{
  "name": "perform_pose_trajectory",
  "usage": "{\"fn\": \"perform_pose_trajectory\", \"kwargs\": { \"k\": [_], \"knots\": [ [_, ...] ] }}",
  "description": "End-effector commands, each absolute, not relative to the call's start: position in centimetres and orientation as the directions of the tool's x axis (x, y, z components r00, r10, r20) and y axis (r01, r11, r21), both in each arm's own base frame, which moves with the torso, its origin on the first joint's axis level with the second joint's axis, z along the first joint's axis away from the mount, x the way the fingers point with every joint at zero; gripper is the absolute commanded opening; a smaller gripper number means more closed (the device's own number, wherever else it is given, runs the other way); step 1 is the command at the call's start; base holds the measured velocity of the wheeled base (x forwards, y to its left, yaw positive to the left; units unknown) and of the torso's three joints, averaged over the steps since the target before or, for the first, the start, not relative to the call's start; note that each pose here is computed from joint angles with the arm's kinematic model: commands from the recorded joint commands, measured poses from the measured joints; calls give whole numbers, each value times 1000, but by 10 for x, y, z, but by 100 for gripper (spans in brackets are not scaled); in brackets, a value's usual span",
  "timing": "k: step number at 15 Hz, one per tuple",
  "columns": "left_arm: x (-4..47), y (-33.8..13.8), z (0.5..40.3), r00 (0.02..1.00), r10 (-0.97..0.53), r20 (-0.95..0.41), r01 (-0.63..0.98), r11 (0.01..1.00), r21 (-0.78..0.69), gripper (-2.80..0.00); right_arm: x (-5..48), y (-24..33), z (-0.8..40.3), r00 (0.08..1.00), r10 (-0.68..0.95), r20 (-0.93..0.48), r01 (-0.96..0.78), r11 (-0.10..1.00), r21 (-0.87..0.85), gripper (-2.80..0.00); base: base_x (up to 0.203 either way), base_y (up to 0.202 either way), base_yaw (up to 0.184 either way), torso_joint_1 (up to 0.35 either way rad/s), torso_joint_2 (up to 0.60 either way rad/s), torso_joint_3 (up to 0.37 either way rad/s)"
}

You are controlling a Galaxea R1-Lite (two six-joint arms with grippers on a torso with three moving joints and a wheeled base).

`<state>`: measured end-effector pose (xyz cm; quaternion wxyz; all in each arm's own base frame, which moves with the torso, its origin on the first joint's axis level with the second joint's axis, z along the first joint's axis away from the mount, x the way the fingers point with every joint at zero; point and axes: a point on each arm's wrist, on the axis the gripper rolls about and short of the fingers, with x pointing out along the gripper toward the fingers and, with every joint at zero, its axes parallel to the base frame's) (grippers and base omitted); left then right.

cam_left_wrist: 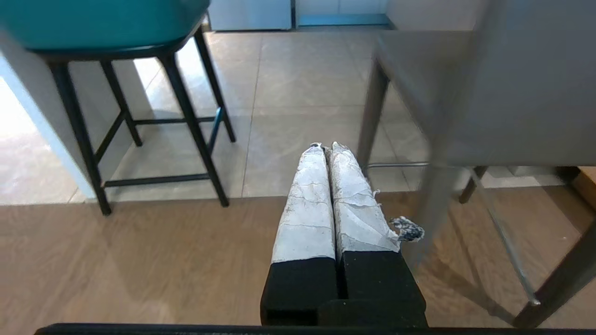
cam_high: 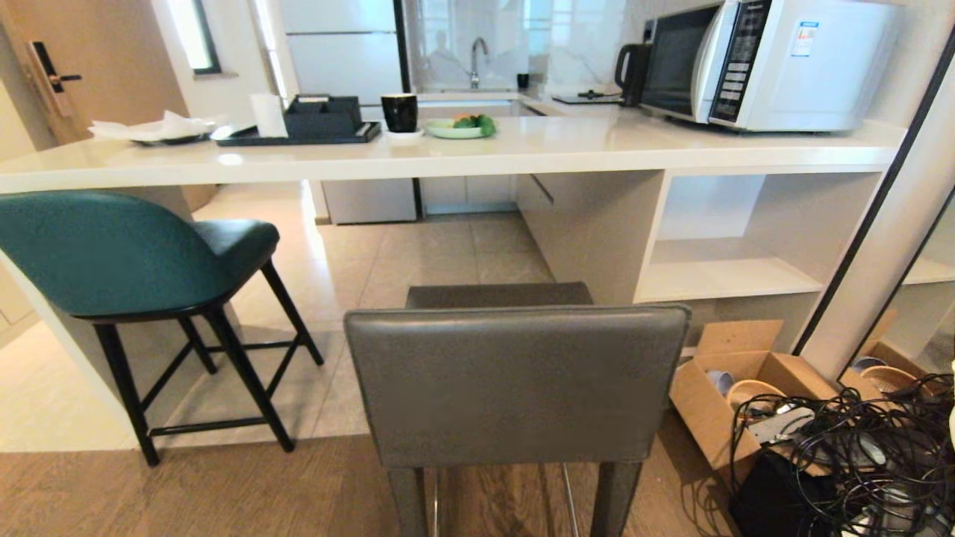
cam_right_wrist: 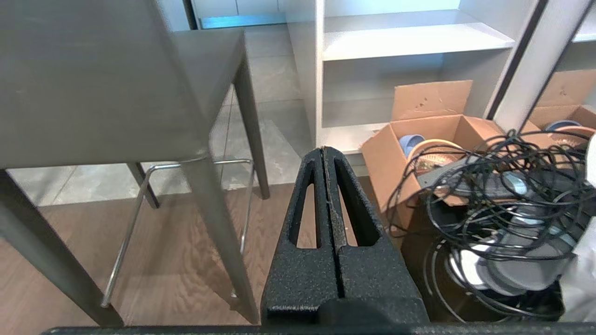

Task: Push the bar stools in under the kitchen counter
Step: Pull the blue chair out from under the dining table

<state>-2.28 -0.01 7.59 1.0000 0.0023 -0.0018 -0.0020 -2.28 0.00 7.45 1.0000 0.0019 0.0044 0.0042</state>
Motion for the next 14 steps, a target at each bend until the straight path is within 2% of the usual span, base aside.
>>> {"fn": "perform_pose_trajectory", "kwargs": {
  "k": [1, 14],
  "knots": [
    [-23, 0, 76, 1000, -3, 1, 3, 1000, 5, -280, -23, 0, 74, 1000, 9, -11, -9, 1000, 3, -280, 1, 185, 3, -2, 4, 2],
    [-23, 0, 76, 1000, -5, 3, 5, 1000, 5, -280, -23, 0, 74, 1000, 9, -12, -9, 1000, 5, -280, 0, 199, -2, 4, 4, 1]
  ]
}}
